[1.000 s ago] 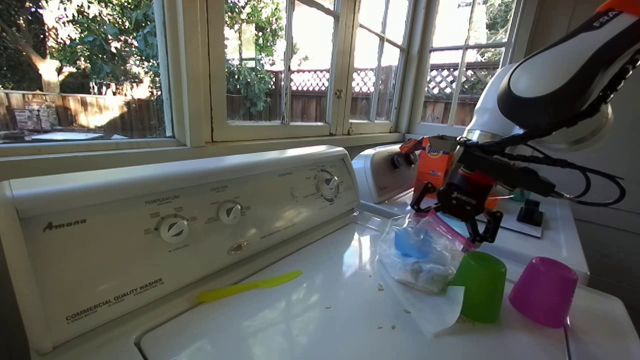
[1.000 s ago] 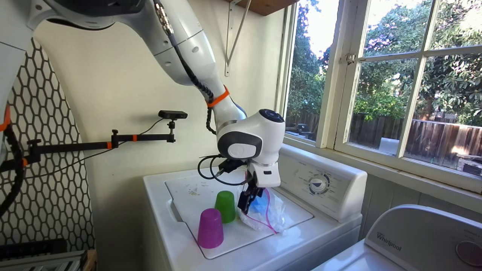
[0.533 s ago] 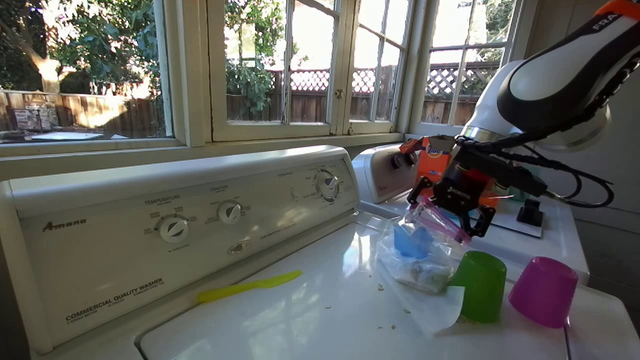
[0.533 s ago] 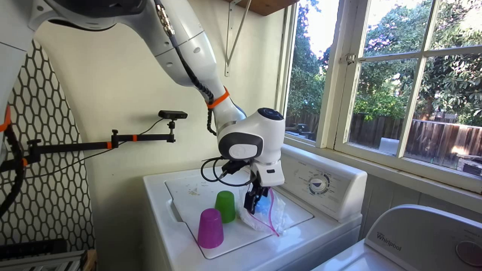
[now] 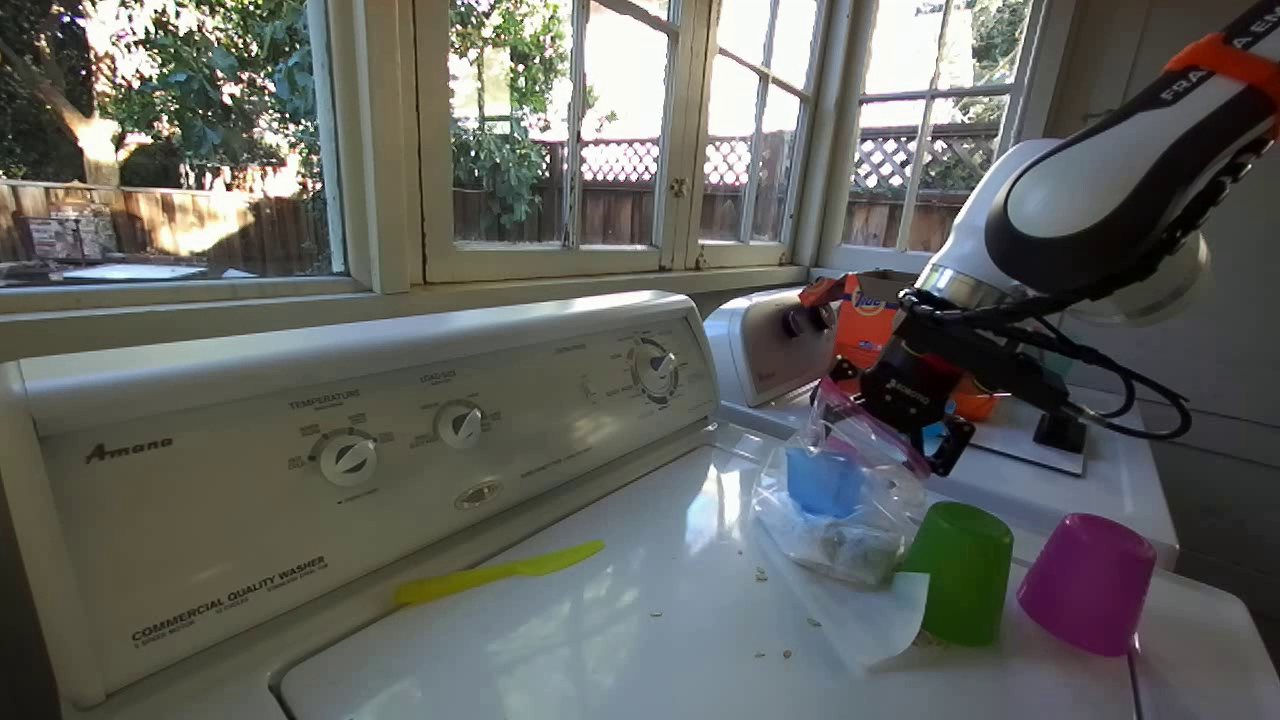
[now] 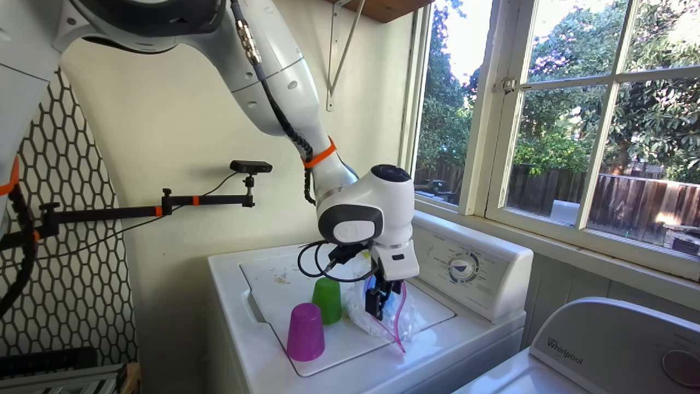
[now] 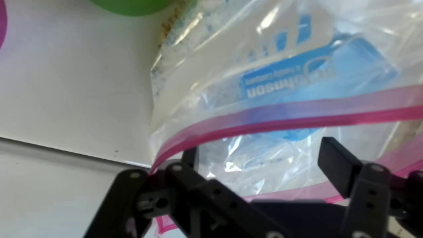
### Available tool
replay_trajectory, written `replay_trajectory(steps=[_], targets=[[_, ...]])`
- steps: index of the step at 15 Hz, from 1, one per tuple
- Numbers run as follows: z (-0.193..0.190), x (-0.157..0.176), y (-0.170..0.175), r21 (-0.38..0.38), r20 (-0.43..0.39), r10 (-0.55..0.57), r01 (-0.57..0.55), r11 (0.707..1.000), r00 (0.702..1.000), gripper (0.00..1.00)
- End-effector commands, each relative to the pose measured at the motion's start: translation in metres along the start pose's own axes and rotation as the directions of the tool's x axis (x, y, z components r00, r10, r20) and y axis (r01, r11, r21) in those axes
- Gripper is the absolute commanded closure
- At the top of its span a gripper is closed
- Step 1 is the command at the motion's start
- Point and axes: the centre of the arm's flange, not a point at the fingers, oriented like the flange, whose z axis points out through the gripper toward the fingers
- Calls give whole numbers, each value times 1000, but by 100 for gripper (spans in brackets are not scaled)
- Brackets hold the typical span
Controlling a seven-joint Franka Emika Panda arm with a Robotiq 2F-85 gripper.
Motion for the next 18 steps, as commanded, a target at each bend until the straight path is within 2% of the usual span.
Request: replay_trajectory(steps=[1, 5, 6, 7, 8, 11, 12, 14, 15, 17, 18], targets=[[13, 1, -3, 7, -23, 19, -18, 1000, 1000, 39], [14, 0, -3, 0, -14, 19, -19, 1000, 1000, 72], [10, 0, -3, 4, -15, 14, -14, 1000, 1000, 28], [5, -1, -4, 11, -21, 8, -8, 1000, 1000, 33], [2, -1, -4, 13, -26, 8, -8, 1000, 1000, 32], [-6, -4, -8, 23, -29, -2, 3, 1000, 1000, 12], [-6, -4, -9, 20, -24, -4, 4, 1000, 1000, 19], [-3, -5, -9, 12, -22, -7, 8, 1000, 1000, 24], [0, -4, -8, 6, -21, -10, 10, 1000, 1000, 46], [4, -5, -8, -5, -19, -16, 16, 1000, 1000, 51], [5, -6, -8, -8, -16, -19, 19, 1000, 1000, 58]])
